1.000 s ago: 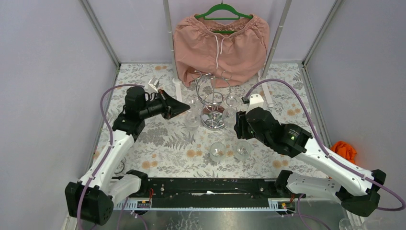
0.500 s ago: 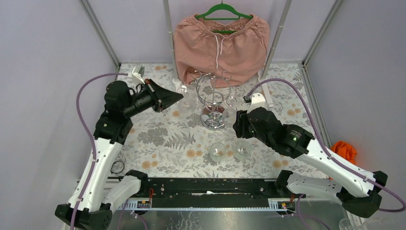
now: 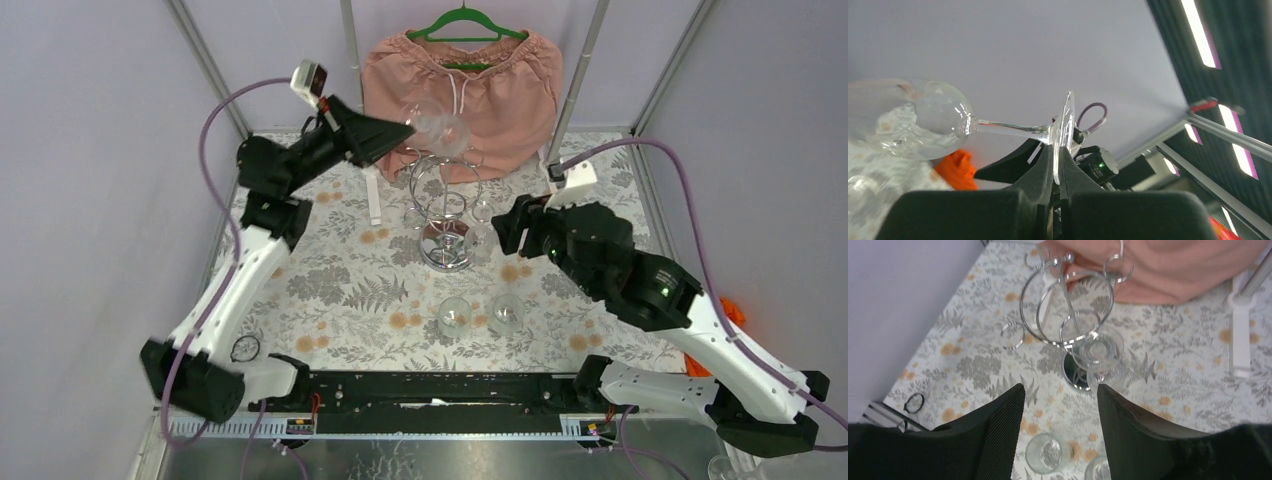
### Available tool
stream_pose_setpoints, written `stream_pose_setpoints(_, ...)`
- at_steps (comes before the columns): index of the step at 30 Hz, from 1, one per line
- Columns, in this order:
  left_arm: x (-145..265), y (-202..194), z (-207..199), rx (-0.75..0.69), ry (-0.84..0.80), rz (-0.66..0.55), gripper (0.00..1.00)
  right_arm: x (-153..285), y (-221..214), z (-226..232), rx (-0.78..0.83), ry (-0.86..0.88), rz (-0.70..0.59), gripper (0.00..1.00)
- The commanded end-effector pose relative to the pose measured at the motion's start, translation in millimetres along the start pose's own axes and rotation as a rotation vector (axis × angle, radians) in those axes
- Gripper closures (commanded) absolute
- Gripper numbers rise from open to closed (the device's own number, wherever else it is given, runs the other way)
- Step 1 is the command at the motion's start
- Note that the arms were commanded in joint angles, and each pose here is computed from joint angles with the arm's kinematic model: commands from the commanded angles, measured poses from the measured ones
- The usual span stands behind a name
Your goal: Take the wine glass off the wine glass rack
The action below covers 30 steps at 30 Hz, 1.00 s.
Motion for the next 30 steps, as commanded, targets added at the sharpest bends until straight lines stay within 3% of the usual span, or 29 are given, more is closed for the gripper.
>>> stream_pose_setpoints(1,-18,6,-54,-0.116,-0.459,0.091,1.0,11,41,1,0.002,-0.011,-0.168,0.37)
stream_pose_setpoints(7,-28,19,-55,0.005,-0.793,0.197,1.0,36,75,-11,-0.008,-0.057,-0.317,0.37)
stream_pose_setpoints(14,-42,29,-40,0.0,-0.81,0.179,1.0,63,106,-11,-0.01,0.004,-0.389,0.37)
stream_pose_setpoints(20,-43,37,-46,0.0,-0.838,0.173,1.0,55,137,9,0.035,0.036,-0.367,0.37)
stream_pose_setpoints(29,-26,49,-45,-0.028,-0.795,0.119,1.0,60,231,12,0.045,-0.039,-0.518,0.38)
stream_pose_setpoints(30,-25,50,-43,-0.027,-0.789,0.115,1.0,44,233,14,0.059,-0.063,-0.494,0.39)
Point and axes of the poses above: each gripper's point midway between its finger pads, its own x axis back along the fingers, its own z axis along the line the jaws close on, y = z × x, the point moved 9 cm from there along x, back along the fingers, and after that the axes turned 2 degrees about x, right-handed, at the moved point
